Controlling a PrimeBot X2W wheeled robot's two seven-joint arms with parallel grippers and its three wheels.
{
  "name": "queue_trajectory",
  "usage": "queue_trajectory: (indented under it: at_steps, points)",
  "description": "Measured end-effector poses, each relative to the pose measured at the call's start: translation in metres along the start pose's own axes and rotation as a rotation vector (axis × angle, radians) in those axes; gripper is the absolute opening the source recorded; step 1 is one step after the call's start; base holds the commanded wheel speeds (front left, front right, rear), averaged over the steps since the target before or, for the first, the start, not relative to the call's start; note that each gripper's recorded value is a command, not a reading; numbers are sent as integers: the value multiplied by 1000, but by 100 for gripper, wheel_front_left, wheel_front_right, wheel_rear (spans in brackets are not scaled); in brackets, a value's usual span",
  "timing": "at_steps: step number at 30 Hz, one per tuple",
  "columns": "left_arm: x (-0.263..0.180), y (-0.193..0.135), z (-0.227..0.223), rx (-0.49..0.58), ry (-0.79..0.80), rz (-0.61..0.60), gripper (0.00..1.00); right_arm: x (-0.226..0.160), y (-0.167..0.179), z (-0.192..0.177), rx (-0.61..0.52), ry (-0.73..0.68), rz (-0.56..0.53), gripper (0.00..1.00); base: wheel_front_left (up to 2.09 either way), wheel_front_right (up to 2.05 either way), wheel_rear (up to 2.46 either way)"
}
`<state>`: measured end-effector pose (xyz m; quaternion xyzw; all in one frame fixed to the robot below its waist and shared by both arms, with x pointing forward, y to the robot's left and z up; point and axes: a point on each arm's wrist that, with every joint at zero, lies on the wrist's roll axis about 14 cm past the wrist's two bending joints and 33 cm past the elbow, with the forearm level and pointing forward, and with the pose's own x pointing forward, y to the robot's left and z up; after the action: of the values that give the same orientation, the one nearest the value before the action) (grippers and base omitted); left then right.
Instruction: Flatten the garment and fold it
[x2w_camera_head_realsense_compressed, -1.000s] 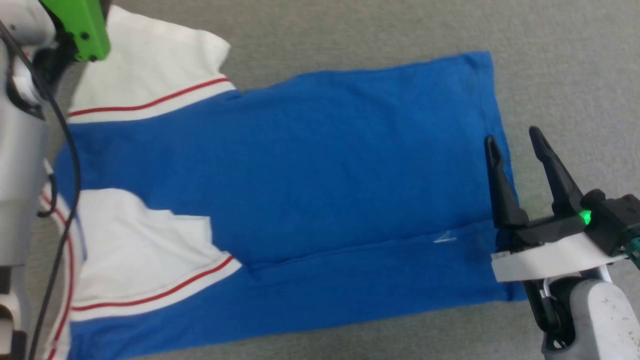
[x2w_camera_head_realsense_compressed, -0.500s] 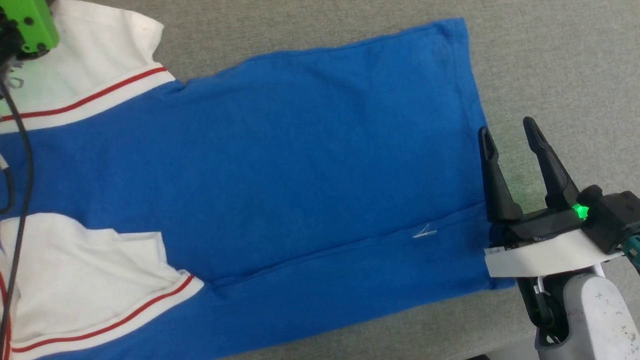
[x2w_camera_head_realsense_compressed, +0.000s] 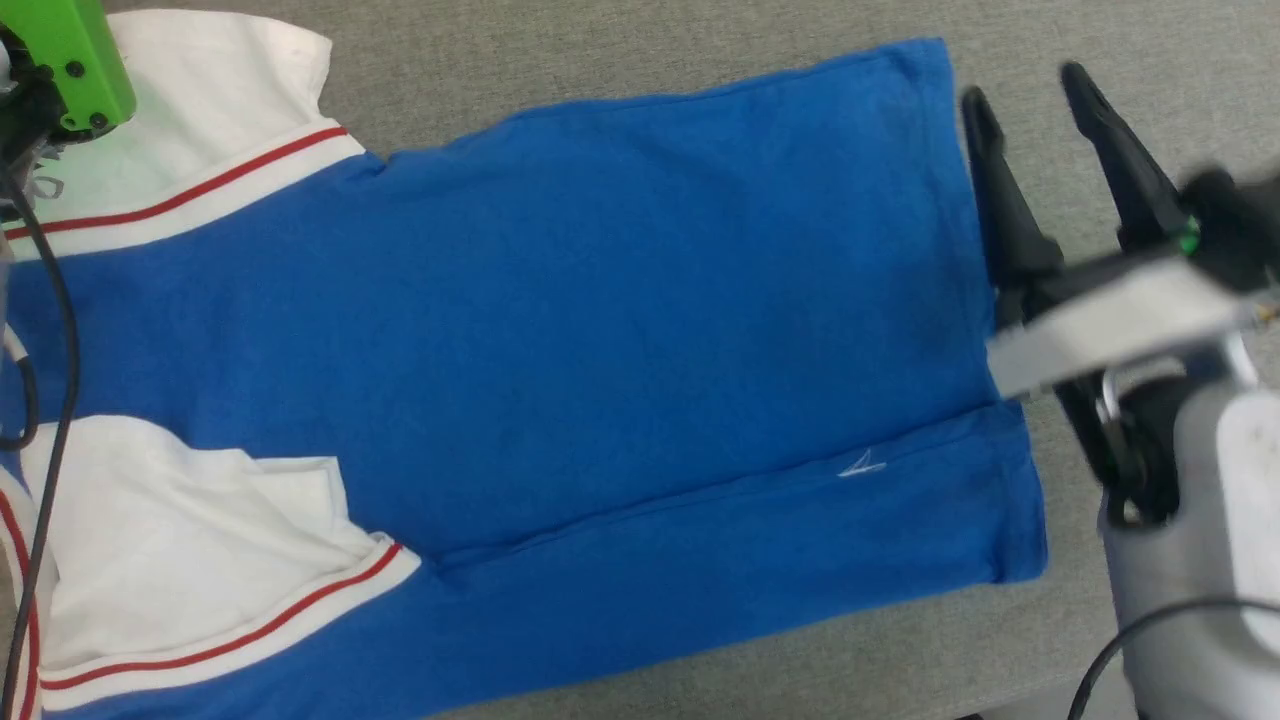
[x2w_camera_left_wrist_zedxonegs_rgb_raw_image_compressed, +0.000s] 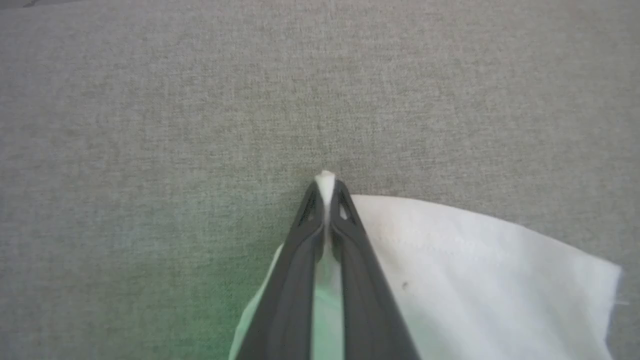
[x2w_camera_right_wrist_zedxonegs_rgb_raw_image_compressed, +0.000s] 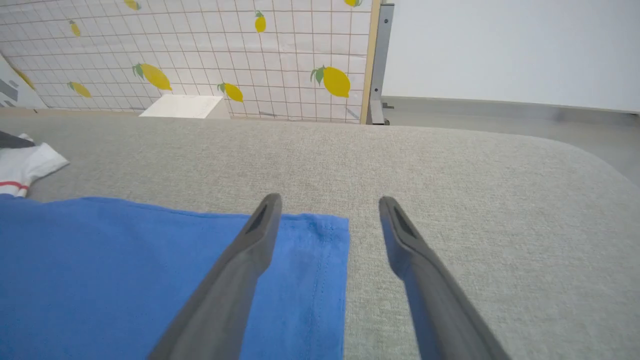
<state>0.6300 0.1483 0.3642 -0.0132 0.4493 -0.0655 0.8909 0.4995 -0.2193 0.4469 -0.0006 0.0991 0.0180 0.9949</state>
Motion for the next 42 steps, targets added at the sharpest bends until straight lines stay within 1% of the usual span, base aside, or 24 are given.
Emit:
queue_trajectory:
  at_steps: [5,8,9,12,15,16,17,18,19,20,21,25,27,30,31,34,39,42]
  points:
    - [-1,0,1,16,-19,-9,0,24,-7,-25,27,250,-13,100,0,0,0]
    - [0,0,-1,22,-20,-13,0,35,-5,-38,21,382,-5,100,0,0,0]
    - [2,1,-2,30,-17,-16,0,40,-4,-49,16,474,2,100,0,0,0]
    - [4,2,-2,26,-22,-17,0,46,-6,-59,16,562,1,100,0,0,0]
    - [5,2,-3,21,-21,-20,0,54,-2,-59,-14,597,12,100,0,0,0]
    - [4,3,-3,23,-23,-21,0,55,0,-61,-17,611,17,91,0,0,0]
    - [4,3,-3,25,-26,-21,0,56,0,-63,-23,628,19,73,0,0,0]
    - [4,3,-3,25,-27,-22,0,57,1,-64,-27,641,20,50,0,0,0]
    - [4,3,-3,24,-32,-22,0,58,1,-64,-27,650,21,24,0,0,0]
    - [3,4,-2,26,-36,-23,0,59,2,-64,-26,657,23,5,0,0,0]
    - [3,4,-2,25,-44,-26,0,59,2,-64,-26,662,25,0,0,0,0]
    - [-3,-1,3,0,-111,-63,0,58,5,-62,-20,669,33,0,0,0,0]
    - [-8,-4,3,8,-159,-84,0,56,5,-58,-22,648,34,0,0,0,0]
    - [-23,-8,5,19,-285,-114,0,46,3,-54,-23,600,32,0,0,0,0]
    - [-49,-11,15,24,-444,-140,0,34,3,-44,-20,534,35,0,0,0,0]
    - [-77,-7,16,17,-567,-142,0,22,5,-33,-14,462,41,0,0,0,0]
    - [-128,0,-1,-14,-700,-124,0,-4,7,-14,-1,356,44,0,0,0,0]
    - [-152,7,-19,-50,-725,-99,0,-18,10,-8,6,320,48,0,0,0,0]
